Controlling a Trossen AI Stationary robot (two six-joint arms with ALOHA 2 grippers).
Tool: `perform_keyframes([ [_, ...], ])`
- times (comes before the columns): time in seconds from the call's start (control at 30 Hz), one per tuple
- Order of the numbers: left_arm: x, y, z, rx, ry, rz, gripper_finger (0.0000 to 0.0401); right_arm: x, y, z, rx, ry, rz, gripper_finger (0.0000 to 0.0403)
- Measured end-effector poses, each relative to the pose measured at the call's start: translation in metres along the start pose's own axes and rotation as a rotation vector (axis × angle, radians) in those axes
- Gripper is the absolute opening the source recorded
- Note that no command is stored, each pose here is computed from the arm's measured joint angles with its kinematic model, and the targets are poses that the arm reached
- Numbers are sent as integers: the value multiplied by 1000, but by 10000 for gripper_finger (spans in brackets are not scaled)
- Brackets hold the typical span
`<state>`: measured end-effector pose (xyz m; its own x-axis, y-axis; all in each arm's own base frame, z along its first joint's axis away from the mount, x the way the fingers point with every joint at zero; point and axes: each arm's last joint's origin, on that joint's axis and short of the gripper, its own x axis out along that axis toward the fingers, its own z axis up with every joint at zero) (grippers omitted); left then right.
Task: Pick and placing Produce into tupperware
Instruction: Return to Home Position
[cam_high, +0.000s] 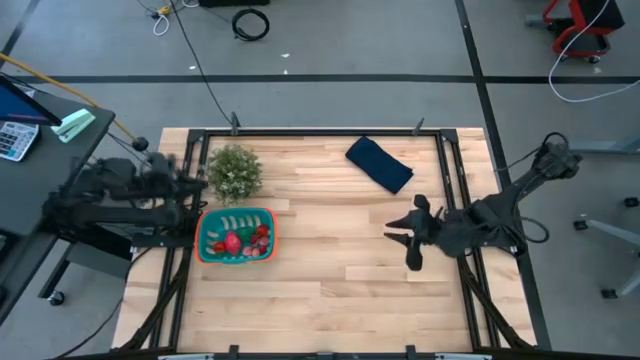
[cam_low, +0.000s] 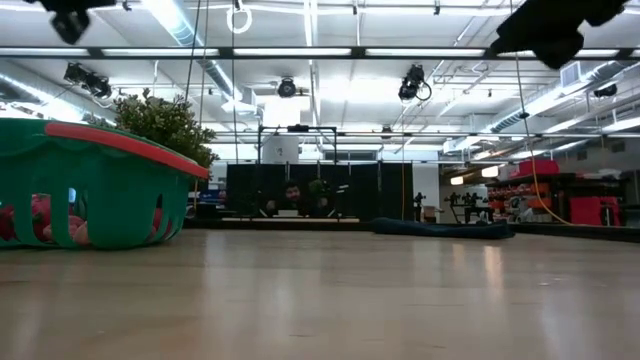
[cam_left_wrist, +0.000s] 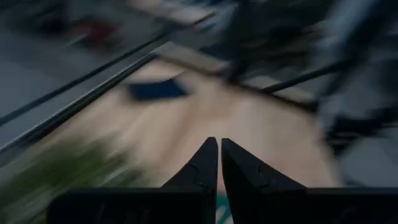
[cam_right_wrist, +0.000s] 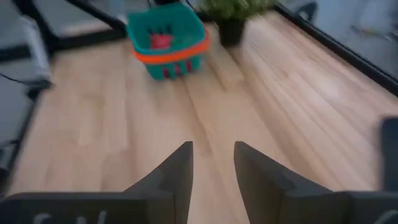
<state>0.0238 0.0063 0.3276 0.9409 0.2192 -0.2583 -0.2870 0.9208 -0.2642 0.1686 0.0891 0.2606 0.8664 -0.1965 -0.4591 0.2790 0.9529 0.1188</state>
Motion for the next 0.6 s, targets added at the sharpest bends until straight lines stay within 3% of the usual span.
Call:
perform_keyframes([
  [0.07, 16, -3, -12, 31, -79, -145, 24, -2, -8, -9, 2, -52, 53, 124],
  [0.13, 34, -4, -26, 43, -124, -220, 23, -8, -18, -14, 1, -87, 60, 124],
  [0.37, 90, 3, -85, -40, -66, -226, 29, -36, -55, -4, 42, -256, 49, 124],
  [0.6, 110, 5, -112, -72, -244, -317, 20, -22, -56, -27, 33, -298, 140, 124],
])
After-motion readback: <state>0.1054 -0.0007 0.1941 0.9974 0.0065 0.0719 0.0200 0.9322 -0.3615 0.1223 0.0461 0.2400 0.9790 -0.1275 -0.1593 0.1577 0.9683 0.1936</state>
